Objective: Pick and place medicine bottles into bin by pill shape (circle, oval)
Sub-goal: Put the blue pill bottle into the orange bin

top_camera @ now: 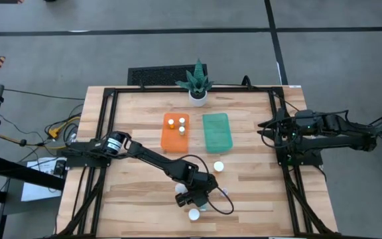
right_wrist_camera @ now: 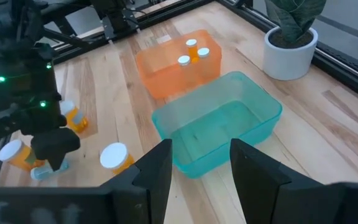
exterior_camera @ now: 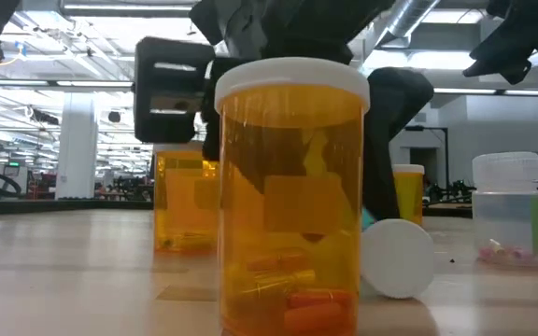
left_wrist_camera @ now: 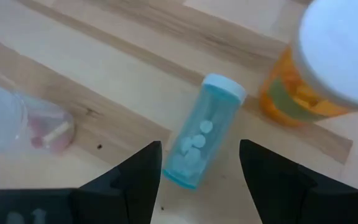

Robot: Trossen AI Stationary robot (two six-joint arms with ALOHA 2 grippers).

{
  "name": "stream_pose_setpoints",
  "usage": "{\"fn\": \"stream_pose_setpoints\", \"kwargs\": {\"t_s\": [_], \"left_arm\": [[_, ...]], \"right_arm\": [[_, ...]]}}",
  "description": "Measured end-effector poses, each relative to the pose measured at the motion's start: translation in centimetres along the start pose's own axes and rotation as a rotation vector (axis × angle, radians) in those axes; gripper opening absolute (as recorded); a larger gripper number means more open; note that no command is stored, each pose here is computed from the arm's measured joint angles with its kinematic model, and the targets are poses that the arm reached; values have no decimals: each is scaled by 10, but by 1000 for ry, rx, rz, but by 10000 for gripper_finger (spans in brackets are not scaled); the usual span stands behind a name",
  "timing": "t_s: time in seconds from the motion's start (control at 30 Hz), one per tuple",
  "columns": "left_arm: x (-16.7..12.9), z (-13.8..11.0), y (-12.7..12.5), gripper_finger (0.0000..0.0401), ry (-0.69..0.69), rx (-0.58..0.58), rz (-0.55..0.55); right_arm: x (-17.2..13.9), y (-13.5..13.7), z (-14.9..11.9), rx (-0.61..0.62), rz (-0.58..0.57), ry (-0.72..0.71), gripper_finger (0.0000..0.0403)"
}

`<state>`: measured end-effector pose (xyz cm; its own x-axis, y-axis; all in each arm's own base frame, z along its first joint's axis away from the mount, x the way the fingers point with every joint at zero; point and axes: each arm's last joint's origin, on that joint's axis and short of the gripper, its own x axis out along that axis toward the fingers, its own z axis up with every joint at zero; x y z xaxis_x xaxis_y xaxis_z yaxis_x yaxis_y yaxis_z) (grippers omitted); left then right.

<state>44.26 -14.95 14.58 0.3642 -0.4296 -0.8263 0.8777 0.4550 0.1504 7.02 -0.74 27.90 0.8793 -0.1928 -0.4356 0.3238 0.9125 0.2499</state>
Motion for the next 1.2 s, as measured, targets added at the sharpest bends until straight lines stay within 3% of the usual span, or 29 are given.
{"fn": "stream_pose_setpoints", "kwargs": {"t_s": [0.3, 0.73, 1.2], "left_arm": [[9, -6, -2, 203, 32, -1, -17], [6, -2, 3, 99, 48, -28, 33], [-22, 18, 20, 98, 21, -357, 125]], "right_arm": [[0, 0, 0, -1, -2, 5, 175], [0, 0, -1, -1, -2, 6, 175], [0, 0, -1, -2, -3, 7, 175]]}}
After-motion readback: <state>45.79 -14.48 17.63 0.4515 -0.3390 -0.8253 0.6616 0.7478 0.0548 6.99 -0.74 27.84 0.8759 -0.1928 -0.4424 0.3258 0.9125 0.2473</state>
